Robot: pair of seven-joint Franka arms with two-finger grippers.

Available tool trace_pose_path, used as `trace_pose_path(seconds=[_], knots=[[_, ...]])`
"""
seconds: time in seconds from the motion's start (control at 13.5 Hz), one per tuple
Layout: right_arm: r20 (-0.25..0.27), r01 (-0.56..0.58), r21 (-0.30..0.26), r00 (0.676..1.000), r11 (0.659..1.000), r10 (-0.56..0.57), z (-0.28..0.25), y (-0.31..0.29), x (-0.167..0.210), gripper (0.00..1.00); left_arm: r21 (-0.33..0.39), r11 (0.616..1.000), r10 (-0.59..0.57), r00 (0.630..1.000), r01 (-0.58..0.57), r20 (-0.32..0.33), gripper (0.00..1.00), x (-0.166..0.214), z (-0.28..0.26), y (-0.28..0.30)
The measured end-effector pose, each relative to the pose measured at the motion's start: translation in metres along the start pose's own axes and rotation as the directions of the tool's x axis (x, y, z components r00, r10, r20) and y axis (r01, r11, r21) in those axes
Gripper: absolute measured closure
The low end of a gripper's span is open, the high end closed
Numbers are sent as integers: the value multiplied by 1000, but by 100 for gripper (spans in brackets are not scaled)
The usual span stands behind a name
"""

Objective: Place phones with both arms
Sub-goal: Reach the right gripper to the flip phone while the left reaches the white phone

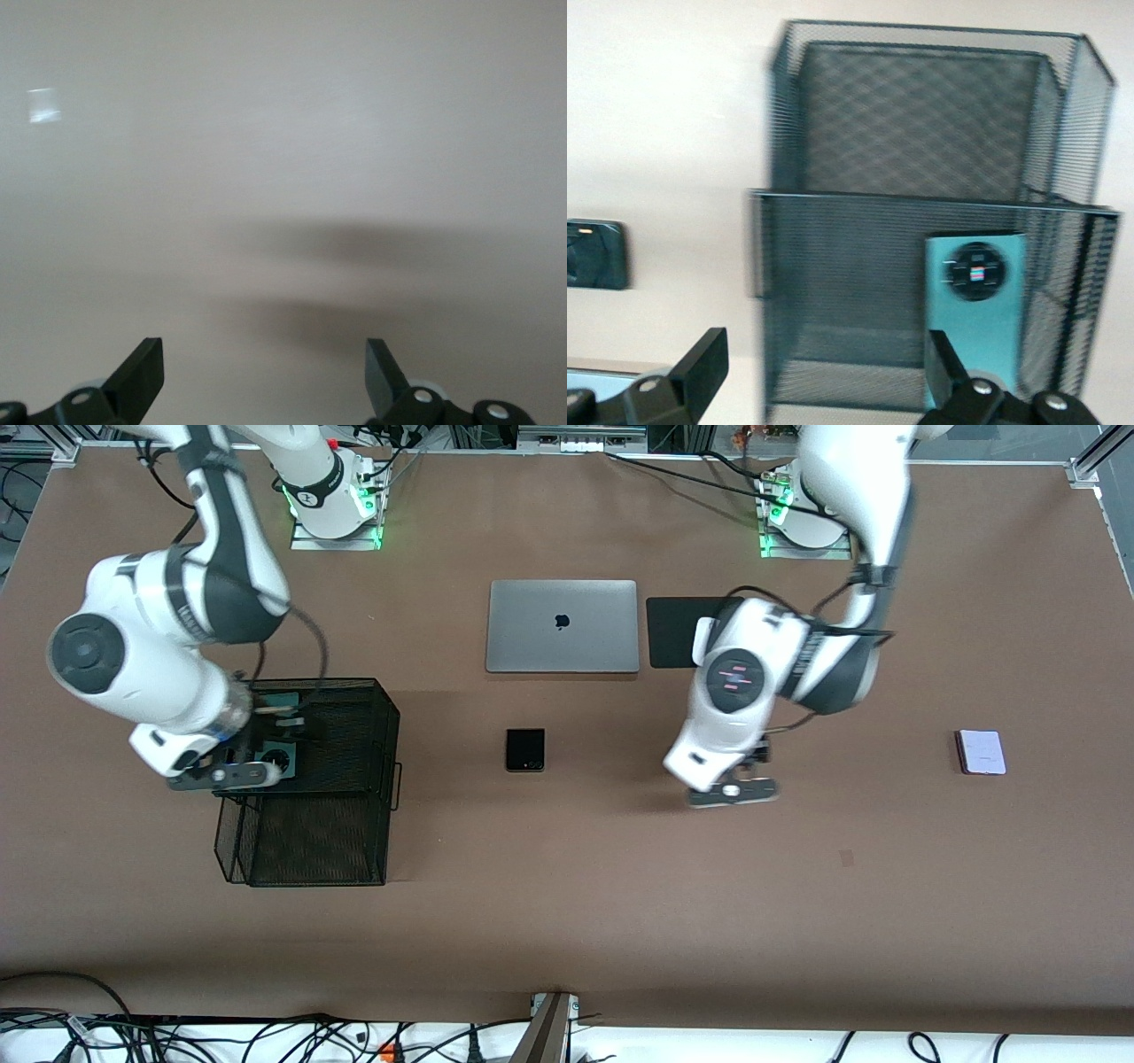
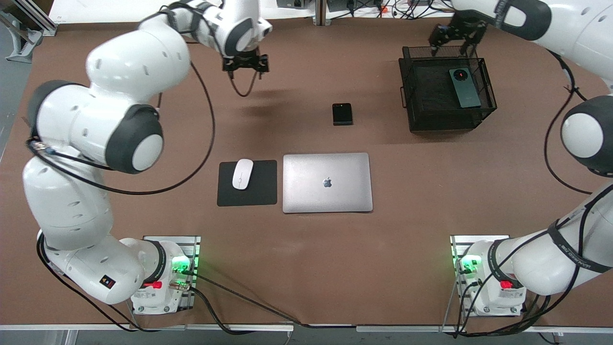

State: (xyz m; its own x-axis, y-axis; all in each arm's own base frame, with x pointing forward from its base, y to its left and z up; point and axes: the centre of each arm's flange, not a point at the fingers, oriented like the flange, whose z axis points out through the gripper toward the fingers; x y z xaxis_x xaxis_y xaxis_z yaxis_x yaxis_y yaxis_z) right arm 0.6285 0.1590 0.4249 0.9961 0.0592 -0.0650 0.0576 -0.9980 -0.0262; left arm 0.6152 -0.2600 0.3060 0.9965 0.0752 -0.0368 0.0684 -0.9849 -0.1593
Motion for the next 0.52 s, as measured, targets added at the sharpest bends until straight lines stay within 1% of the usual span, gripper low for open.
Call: trace_pose_path(seconds=[0.15,0.3,0.52], knots=[[-4,-33,7,999,999,33,3,-72,1,1,-6,998,59,998,-59,35,0,12,6,-74],[-2,-61,-13,998,998,61,28,-144,-4,1,-28,994,110,992,-109,54,0,23,8,-158],[-43,-107,-30,994,994,105,81,-234,-11,1,-45,983,183,981,-180,70,0,28,19,-259]])
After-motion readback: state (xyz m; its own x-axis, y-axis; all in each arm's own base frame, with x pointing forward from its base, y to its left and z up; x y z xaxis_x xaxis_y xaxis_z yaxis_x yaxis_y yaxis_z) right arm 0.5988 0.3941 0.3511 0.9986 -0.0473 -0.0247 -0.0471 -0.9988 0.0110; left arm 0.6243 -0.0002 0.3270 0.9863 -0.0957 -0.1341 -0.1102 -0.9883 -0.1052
